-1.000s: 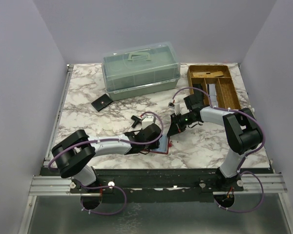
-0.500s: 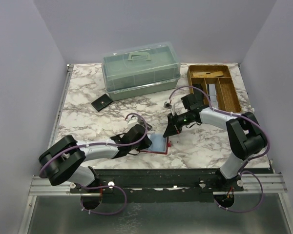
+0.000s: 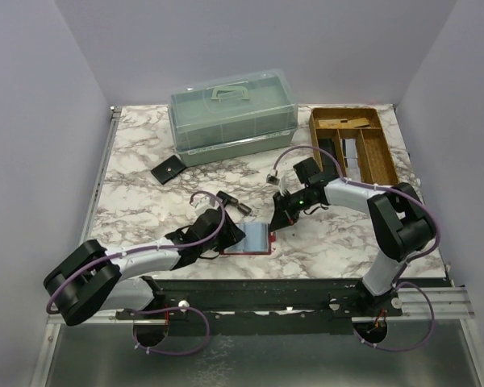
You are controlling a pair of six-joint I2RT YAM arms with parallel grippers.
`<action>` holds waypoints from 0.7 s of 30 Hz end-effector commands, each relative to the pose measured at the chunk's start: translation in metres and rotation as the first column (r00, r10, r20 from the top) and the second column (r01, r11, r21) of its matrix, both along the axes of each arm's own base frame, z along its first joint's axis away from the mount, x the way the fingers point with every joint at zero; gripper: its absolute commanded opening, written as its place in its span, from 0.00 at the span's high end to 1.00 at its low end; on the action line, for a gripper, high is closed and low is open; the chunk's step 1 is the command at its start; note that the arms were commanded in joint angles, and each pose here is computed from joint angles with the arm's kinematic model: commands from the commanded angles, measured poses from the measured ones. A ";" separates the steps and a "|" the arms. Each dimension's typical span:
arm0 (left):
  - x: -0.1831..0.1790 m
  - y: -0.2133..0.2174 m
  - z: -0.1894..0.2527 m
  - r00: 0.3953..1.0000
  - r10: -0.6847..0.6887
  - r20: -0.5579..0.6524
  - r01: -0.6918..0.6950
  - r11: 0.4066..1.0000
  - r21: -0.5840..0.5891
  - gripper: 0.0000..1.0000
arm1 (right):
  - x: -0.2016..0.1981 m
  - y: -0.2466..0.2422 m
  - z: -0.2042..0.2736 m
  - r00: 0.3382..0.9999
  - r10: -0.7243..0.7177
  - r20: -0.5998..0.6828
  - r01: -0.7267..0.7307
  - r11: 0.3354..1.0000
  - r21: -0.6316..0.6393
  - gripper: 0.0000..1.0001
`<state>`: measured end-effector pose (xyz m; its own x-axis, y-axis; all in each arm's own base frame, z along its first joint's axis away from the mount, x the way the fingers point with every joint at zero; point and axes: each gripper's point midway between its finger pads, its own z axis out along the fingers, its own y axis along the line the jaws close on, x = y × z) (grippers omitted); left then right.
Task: Take the credit cards out of the card holder
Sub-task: Open the card holder at the center of the board.
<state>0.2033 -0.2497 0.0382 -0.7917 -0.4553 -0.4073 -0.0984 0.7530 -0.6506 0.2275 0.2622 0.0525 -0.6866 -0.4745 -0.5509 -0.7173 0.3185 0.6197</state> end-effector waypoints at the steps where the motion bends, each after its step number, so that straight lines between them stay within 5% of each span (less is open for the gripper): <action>1: -0.004 0.028 -0.004 0.999 0.040 -0.011 -0.039 0.992 0.119 0.45 | -0.003 0.005 -0.007 0.999 0.035 0.004 -0.035 0.999 -0.031 0.99; 5: -0.002 0.054 0.019 0.995 0.078 0.062 -0.089 0.978 0.191 0.43 | -0.006 0.010 -0.013 0.999 0.042 -0.013 -0.042 0.998 -0.053 0.99; 12: -0.005 0.068 0.053 0.985 0.098 0.143 -0.118 0.983 0.139 0.43 | -0.003 0.014 -0.007 0.999 0.032 0.017 -0.031 0.998 -0.055 0.99; 21: -0.013 0.078 0.043 0.990 0.059 0.132 -0.086 0.975 0.206 0.43 | -0.020 0.031 0.047 0.983 0.142 0.116 -0.160 0.973 0.166 0.96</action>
